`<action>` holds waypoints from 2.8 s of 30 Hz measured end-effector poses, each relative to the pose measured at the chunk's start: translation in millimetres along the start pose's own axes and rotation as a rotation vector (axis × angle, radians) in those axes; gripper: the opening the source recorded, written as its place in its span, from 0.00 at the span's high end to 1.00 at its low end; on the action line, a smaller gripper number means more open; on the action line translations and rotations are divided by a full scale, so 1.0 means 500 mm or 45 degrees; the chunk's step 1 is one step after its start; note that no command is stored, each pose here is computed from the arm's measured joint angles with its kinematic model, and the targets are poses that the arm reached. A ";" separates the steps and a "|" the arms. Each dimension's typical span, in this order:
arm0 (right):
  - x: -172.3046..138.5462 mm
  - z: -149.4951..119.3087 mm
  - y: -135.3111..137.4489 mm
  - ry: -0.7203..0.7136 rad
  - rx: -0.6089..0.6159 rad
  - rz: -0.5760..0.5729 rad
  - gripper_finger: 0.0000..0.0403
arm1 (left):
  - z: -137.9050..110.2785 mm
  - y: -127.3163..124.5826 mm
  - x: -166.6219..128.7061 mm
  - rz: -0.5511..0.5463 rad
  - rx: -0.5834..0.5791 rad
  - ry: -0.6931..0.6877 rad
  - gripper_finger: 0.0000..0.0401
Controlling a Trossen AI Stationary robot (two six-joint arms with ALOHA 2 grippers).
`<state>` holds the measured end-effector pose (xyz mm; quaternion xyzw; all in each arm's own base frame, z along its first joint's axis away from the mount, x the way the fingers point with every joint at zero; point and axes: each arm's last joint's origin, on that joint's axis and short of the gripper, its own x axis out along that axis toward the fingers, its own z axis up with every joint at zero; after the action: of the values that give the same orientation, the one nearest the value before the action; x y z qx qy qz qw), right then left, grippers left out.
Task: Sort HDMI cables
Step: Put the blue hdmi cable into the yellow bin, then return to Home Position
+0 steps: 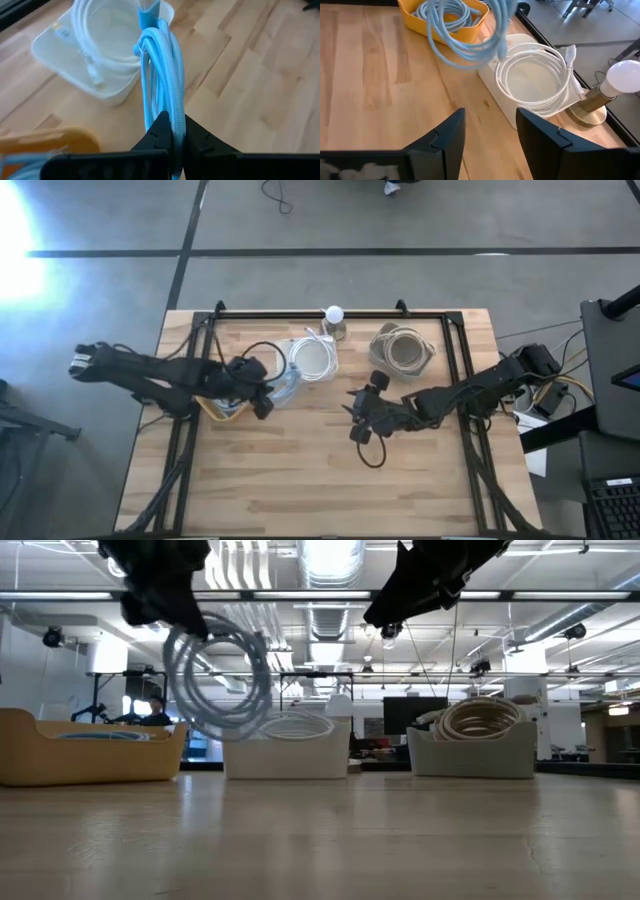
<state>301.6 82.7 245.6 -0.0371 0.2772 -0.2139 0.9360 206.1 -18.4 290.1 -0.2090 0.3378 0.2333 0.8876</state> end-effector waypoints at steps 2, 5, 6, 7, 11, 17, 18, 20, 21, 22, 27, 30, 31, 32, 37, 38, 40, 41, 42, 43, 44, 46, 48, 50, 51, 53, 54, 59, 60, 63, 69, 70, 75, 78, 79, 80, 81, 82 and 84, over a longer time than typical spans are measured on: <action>0.001 0.000 -0.001 0.001 0.000 -0.005 0.58 | 0.001 0.010 -0.025 -0.006 -0.022 0.002 0.97; 0.002 -0.003 -0.002 0.005 -0.005 -0.012 0.57 | 0.011 0.025 -0.074 -0.042 -0.046 -0.032 0.97; 0.001 -0.003 -0.001 0.005 -0.005 -0.012 0.57 | 0.012 0.032 -0.090 -0.046 -0.048 -0.028 0.97; 0.001 -0.004 -0.001 0.006 -0.006 -0.012 0.57 | 0.011 0.040 -0.105 -0.044 -0.053 -0.007 0.97; 0.002 -0.004 -0.002 0.007 -0.006 -0.012 0.58 | -0.004 0.078 -0.158 0.021 -0.082 0.115 0.97; 0.002 -0.005 -0.002 0.007 -0.007 -0.013 0.57 | -0.041 0.126 -0.192 0.174 -0.174 0.247 0.97; 0.002 -0.005 -0.002 0.007 -0.007 -0.013 0.57 | -0.046 0.130 -0.193 0.186 -0.182 0.262 0.97; 0.002 -0.005 -0.002 0.007 -0.007 -0.013 0.57 | -0.055 0.135 -0.189 0.195 -0.195 0.275 0.97; 0.002 -0.005 -0.002 0.007 -0.007 -0.013 0.58 | -0.059 0.136 -0.186 0.192 -0.200 0.277 0.97; 0.002 -0.005 -0.002 0.007 -0.006 -0.014 0.58 | -0.063 0.137 -0.181 0.192 -0.202 0.284 0.97; 0.002 -0.005 -0.002 0.008 -0.008 -0.015 0.57 | -0.076 0.131 -0.156 0.127 -0.203 0.330 0.97; 0.002 -0.005 -0.002 0.008 -0.007 -0.015 0.57 | -0.084 0.130 -0.148 0.104 -0.188 0.383 0.97; 0.002 -0.005 -0.002 0.008 -0.007 -0.015 0.58 | -0.086 0.130 -0.146 0.098 -0.188 0.400 0.97; 0.002 -0.005 -0.002 0.008 -0.007 -0.015 0.58 | -0.089 0.130 -0.143 0.095 -0.188 0.414 0.97; 0.002 -0.005 -0.002 0.008 -0.008 -0.015 0.57 | -0.109 0.137 -0.125 0.138 -0.125 0.476 0.97; 0.002 -0.005 -0.002 0.008 -0.008 -0.015 0.57 | -0.113 0.138 -0.121 0.148 -0.113 0.485 0.97; 0.002 -0.006 -0.002 0.008 -0.008 -0.015 0.57 | -0.122 0.141 -0.111 0.178 -0.103 0.500 0.96; 0.002 -0.005 -0.002 0.008 -0.008 -0.015 0.58 | -0.126 0.143 -0.107 0.199 -0.099 0.510 0.94; 0.002 -0.006 -0.002 0.008 -0.008 -0.015 0.58 | -0.130 0.145 -0.104 0.216 -0.092 0.518 0.92; 0.002 -0.005 -0.002 0.008 -0.008 -0.015 0.58 | -0.134 0.148 -0.102 0.229 -0.088 0.526 0.90; 0.002 -0.005 -0.002 0.008 -0.008 -0.015 0.58 | -0.137 0.149 -0.099 0.240 -0.084 0.527 0.88; 0.002 -0.006 -0.002 0.008 -0.008 -0.015 0.59 | -0.141 0.150 -0.094 0.256 -0.083 0.534 0.83; 0.002 -0.006 -0.002 0.008 -0.008 -0.015 0.59 | -0.142 0.151 -0.093 0.264 -0.084 0.534 0.79; 0.002 -0.005 -0.002 0.008 -0.008 -0.015 0.58 | -0.141 0.150 -0.094 0.261 -0.082 0.533 0.75; 0.002 -0.005 -0.002 0.007 -0.008 -0.015 0.58 | -0.138 0.149 -0.097 0.254 -0.077 0.532 0.74; 0.002 -0.006 -0.002 0.008 -0.008 -0.015 0.58 | -0.132 0.149 -0.105 0.256 -0.076 0.522 0.72; 0.002 -0.006 -0.002 0.008 -0.008 -0.015 0.58 | -0.129 0.150 -0.111 0.268 -0.072 0.513 0.71; 0.002 -0.005 -0.002 0.007 -0.012 -0.015 0.59 | -0.103 0.151 -0.139 0.334 -0.061 0.393 0.69; 0.002 -0.006 -0.002 0.008 -0.012 -0.015 0.59 | -0.098 0.151 -0.145 0.338 -0.063 0.366 0.69; 0.002 -0.006 -0.002 0.008 -0.012 -0.015 0.59 | -0.084 0.149 -0.159 0.334 -0.074 0.304 0.69; 0.002 -0.006 -0.002 0.008 -0.014 -0.015 0.60 | -0.058 0.149 -0.180 0.403 -0.070 0.119 0.69; 0.002 -0.006 -0.002 0.008 -0.019 -0.015 0.60 | -0.054 0.150 -0.183 0.429 -0.067 0.072 0.69; 0.002 -0.005 -0.002 0.006 -0.056 -0.018 0.62 | -0.032 0.144 -0.182 0.514 -0.056 -0.193 0.69; -0.006 0.007 -0.006 -0.016 -0.075 -0.012 0.63 | -0.019 0.130 -0.176 0.486 0.031 -0.244 0.70; -0.011 0.014 -0.008 -0.030 -0.086 -0.009 0.64 | -0.014 0.125 -0.173 0.471 0.051 -0.259 0.71; -0.020 0.023 -0.013 -0.049 -0.097 -0.004 0.64 | -0.010 0.120 -0.171 0.455 0.064 -0.273 0.72; -0.028 0.030 -0.018 -0.068 -0.105 0.000 0.65 | -0.006 0.116 -0.168 0.441 0.077 -0.286 0.74; -0.037 0.036 -0.024 -0.086 -0.103 0.003 0.65 | -0.003 0.112 -0.167 0.431 0.093 -0.298 0.75; -0.058 0.047 -0.039 -0.123 -0.095 0.011 0.67 | 0.001 0.107 -0.165 0.416 0.127 -0.310 0.79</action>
<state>284.9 76.0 283.6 -0.0809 0.2395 -0.1973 0.9472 122.0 2.6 336.6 -0.0775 0.2687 0.3806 0.8814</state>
